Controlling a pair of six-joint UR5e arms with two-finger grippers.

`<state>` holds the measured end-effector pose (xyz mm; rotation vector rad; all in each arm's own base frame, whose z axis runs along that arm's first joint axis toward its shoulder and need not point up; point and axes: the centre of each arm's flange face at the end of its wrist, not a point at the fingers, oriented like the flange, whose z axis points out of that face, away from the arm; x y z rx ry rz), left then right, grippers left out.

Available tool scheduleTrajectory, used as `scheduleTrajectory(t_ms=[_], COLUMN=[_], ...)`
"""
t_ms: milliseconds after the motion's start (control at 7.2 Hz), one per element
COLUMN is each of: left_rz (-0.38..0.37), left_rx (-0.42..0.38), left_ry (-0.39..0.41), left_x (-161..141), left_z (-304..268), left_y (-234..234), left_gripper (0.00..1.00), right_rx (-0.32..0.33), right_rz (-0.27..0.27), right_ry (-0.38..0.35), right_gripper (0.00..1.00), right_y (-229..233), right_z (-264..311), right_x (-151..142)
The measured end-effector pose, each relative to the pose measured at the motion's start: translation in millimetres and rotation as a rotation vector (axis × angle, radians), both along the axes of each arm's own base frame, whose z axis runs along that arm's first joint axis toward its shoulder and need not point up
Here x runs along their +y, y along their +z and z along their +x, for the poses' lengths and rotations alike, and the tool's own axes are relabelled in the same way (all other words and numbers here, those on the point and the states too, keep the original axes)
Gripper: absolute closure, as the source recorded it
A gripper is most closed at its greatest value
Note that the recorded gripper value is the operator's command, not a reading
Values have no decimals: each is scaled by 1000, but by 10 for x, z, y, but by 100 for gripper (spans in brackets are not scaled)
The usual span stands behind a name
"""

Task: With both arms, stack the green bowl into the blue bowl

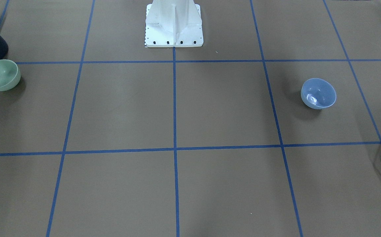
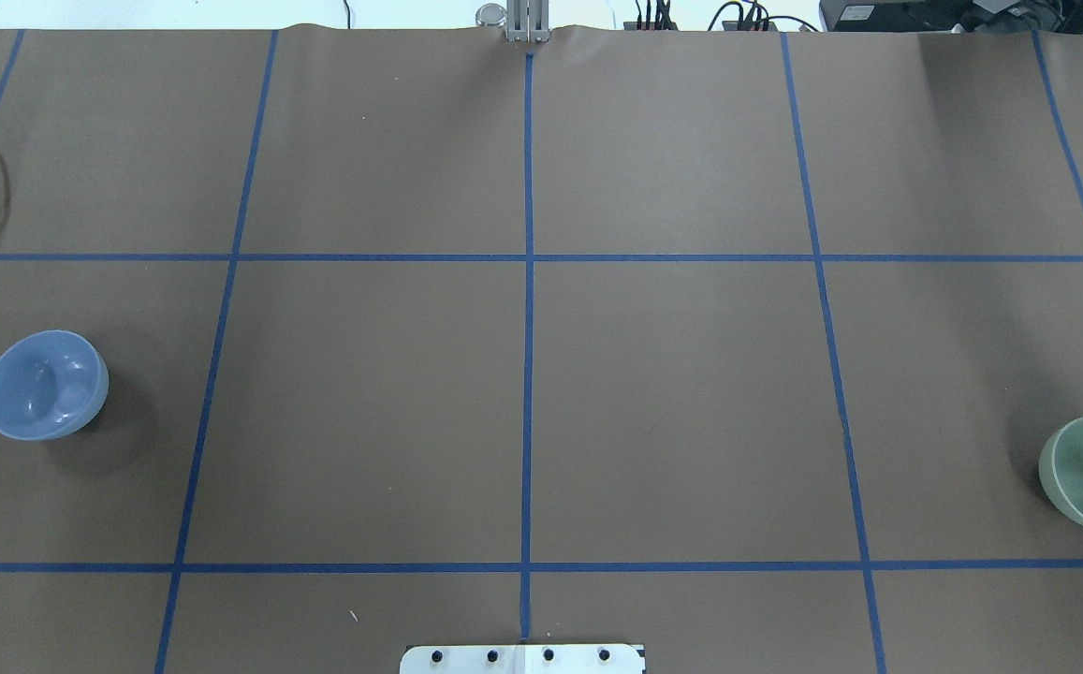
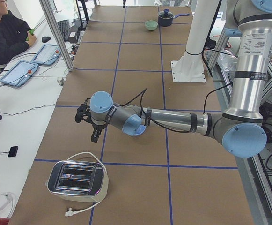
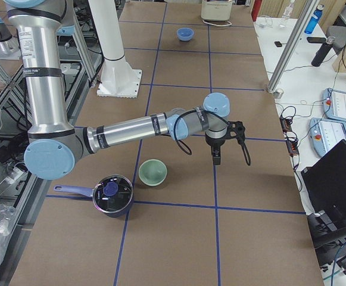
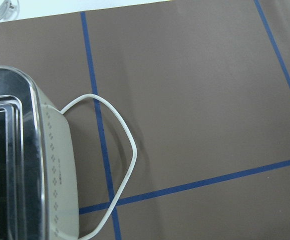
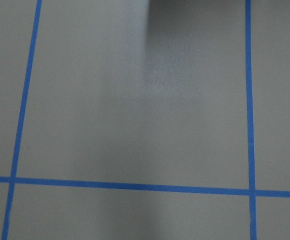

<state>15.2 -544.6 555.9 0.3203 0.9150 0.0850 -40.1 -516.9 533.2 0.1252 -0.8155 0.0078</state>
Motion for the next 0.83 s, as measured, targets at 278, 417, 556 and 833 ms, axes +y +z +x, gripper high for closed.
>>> scheduleTrajectory(t_ms=[278,417,556,833], left_rz=[1,4,10,-5], left_rx=[-2,8,18,27], left_ry=[-4,-5,-1,0], left_x=[200,401,601,874], left_z=[613,762,811,997], left_y=[95,227,360,513], left_gripper=[2,2,3,3], right_rx=[0,-4,-7,-8], right_rz=[-17,-9,-4,-9], right_ry=[-50,-61,-70,-91], right_gripper=[0,0,0,0], right_y=[501,710,872,1063], right_z=[-106,-92,-67,-82], right_x=[566,845,1087,1400])
